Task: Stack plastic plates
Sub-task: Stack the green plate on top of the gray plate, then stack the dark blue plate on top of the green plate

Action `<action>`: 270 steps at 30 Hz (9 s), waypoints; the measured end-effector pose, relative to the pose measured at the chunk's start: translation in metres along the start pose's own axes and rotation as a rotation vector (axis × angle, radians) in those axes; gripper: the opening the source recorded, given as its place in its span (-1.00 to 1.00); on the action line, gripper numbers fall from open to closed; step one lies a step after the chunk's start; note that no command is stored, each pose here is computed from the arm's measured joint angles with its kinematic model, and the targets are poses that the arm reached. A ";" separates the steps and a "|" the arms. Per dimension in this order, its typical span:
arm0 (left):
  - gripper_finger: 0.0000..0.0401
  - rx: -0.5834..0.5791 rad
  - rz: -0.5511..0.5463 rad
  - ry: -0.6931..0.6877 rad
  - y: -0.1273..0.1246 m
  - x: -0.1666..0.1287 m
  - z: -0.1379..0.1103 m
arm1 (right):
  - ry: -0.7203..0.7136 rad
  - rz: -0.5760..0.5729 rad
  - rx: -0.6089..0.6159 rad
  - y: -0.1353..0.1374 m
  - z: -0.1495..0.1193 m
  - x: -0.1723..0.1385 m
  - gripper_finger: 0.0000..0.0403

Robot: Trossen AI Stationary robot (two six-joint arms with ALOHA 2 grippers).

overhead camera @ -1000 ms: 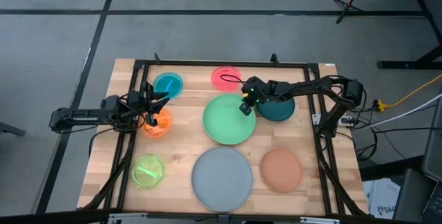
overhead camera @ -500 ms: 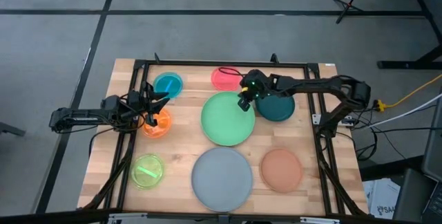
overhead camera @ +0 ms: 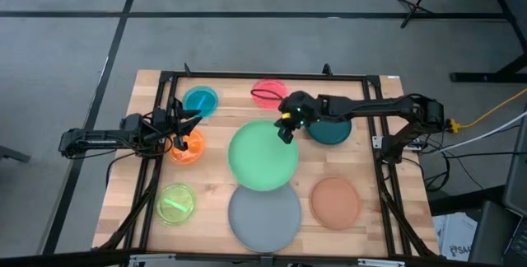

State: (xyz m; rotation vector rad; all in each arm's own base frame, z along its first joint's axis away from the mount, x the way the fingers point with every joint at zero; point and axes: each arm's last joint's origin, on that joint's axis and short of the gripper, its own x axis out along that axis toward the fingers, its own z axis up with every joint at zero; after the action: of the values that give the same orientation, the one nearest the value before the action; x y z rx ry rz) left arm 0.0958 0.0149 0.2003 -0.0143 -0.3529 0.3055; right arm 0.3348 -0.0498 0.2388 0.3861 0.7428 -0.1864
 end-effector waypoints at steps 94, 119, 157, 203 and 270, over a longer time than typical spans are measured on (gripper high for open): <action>-0.49 -0.097 0.008 0.067 0.000 0.000 -0.007 | 0.196 -0.533 0.100 -0.072 -0.076 -0.099 -0.30; -0.49 -0.096 0.009 0.067 0.000 0.000 -0.007 | 0.231 -0.575 0.401 -0.169 -0.121 -0.113 -0.30; -0.49 -0.095 0.035 0.066 0.001 0.000 -0.007 | 0.282 -0.432 0.426 -0.185 -0.145 -0.079 -0.93; -0.49 -0.096 0.035 0.066 0.001 0.000 -0.007 | 0.070 0.310 0.201 -0.047 -0.093 -0.029 -1.00; -0.49 -0.120 0.031 0.070 0.001 0.000 -0.007 | 0.171 0.381 -0.022 0.088 -0.099 0.077 -1.00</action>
State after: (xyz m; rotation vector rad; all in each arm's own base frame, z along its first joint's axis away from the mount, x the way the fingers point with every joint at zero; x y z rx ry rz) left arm 0.0977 0.0158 0.1936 -0.1484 -0.3016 0.3136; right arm 0.3555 0.0689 0.1437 0.5192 0.8239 0.2154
